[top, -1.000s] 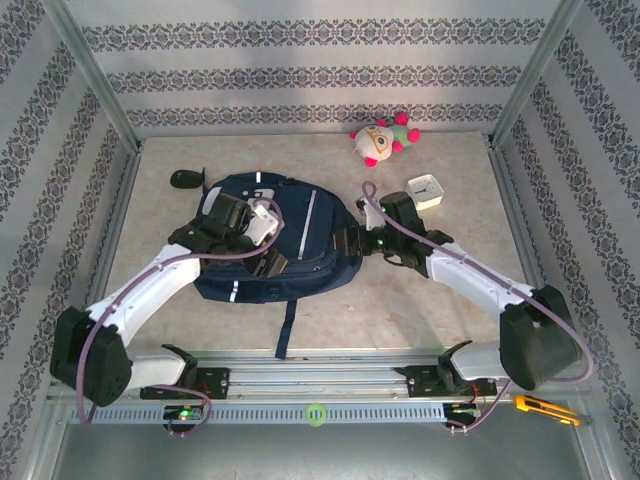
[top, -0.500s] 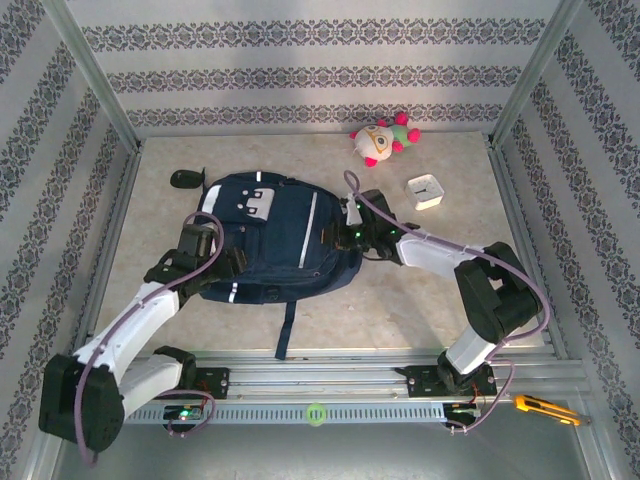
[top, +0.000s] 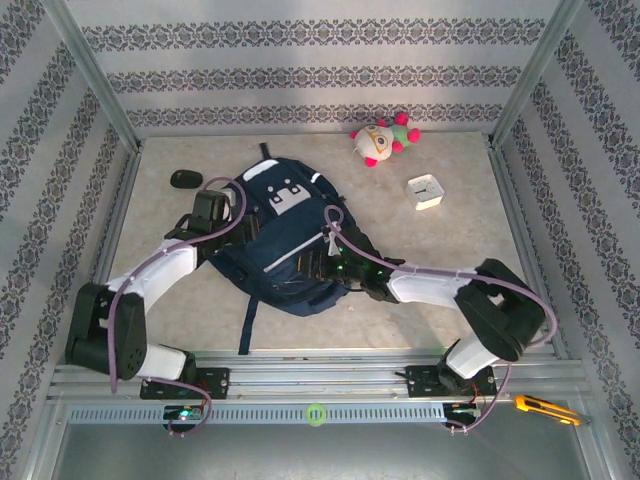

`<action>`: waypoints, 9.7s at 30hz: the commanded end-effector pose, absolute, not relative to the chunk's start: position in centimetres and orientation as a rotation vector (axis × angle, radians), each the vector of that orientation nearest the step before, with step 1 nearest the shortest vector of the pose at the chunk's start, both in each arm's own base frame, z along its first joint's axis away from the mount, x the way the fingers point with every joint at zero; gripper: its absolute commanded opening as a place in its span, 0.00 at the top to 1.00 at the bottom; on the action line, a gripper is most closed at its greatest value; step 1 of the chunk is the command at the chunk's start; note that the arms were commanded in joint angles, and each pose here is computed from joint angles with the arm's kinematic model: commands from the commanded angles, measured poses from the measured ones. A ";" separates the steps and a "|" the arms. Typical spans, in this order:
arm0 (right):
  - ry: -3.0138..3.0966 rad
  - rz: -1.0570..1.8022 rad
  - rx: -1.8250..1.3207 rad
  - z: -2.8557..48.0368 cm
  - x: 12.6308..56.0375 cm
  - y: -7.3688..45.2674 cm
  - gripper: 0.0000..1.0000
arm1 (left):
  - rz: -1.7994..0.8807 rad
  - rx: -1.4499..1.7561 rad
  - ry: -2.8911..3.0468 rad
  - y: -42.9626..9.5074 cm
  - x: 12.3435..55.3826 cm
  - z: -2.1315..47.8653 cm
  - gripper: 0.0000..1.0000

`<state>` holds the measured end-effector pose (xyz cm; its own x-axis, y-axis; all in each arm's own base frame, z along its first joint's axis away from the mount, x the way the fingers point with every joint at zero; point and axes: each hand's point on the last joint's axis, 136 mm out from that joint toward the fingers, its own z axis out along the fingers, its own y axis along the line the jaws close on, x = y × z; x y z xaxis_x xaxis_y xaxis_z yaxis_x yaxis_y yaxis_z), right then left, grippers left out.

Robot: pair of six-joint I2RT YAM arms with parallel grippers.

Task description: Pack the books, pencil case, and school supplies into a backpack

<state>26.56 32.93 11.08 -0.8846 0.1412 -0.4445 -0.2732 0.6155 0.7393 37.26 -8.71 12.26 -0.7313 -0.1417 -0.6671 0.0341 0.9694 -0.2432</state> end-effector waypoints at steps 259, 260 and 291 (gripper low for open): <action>2.277 0.840 -0.329 18.7 38.2 28.2 0.26 | -0.530 -0.773 2.295 -1.7 33.7 15.8 0.14; 2.299 0.849 -0.317 17.8 38.6 28.6 0.27 | -0.525 -0.785 2.282 -1.5 34.2 15.5 0.15; 2.489 0.638 0.072 5.3 37.4 17.0 0.52 | -0.805 -0.518 2.527 -19.3 38.6 4.1 0.54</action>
<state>38.94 18.79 6.54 -0.8104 0.2032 -0.5495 -0.1103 0.8683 0.4836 40.97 -14.95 6.42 -0.7560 -0.5194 -0.3983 -0.2172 0.7731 -0.5959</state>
